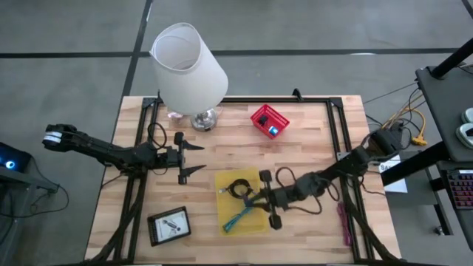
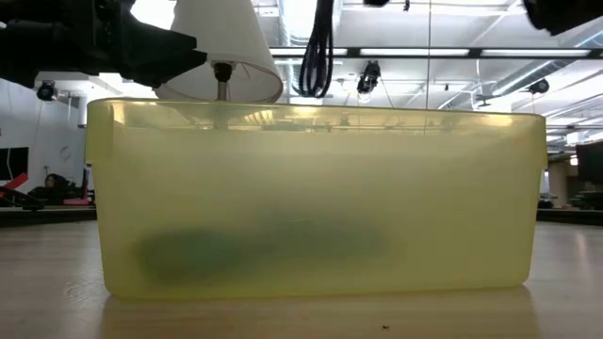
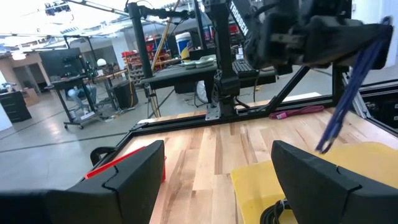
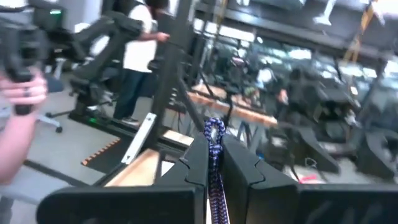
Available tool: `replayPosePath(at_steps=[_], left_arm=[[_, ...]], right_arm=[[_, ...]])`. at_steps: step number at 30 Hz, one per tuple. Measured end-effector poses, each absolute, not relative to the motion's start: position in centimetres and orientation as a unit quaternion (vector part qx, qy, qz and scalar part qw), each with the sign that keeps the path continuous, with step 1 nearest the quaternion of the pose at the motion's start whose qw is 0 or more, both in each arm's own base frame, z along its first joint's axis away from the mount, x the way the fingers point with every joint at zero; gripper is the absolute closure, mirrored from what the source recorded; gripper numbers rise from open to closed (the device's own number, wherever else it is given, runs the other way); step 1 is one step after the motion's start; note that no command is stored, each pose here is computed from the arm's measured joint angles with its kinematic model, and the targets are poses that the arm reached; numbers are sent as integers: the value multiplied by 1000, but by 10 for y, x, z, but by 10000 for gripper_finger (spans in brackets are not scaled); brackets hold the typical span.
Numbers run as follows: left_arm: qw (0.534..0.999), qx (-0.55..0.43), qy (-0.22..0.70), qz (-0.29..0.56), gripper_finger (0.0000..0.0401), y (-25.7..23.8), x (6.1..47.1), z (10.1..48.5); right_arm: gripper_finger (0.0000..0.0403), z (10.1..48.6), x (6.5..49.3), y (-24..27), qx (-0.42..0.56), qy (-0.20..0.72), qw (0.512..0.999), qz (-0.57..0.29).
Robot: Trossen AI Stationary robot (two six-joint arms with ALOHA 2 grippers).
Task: Pick and place items into bin
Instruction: Put the violet charger cable into the yellow bin
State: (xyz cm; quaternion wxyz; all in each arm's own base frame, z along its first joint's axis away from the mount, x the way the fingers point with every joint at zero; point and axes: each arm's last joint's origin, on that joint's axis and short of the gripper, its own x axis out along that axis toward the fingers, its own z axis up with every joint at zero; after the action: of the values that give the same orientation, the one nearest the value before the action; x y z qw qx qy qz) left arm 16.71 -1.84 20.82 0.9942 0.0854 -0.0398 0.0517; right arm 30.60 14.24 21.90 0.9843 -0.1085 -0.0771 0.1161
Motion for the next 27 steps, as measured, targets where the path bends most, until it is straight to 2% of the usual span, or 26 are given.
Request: replayPosePath(at_steps=[7, 13, 17, 27], left_arm=[[994, 85, -40, 52, 122, -18, 167, 208], [994, 85, -40, 52, 122, -18, 167, 208], [994, 85, -40, 52, 122, -18, 167, 208], [994, 85, -39, 52, 122, -18, 167, 208]], right_arm=[[390, 213, 314, 116, 2, -48, 996, 81], [390, 195, 318, 99, 57, 30, 997, 35], [390, 187, 319, 91, 70, 67, 995, -2], [388, 182, 318, 91, 56, 94, 994, -4]])
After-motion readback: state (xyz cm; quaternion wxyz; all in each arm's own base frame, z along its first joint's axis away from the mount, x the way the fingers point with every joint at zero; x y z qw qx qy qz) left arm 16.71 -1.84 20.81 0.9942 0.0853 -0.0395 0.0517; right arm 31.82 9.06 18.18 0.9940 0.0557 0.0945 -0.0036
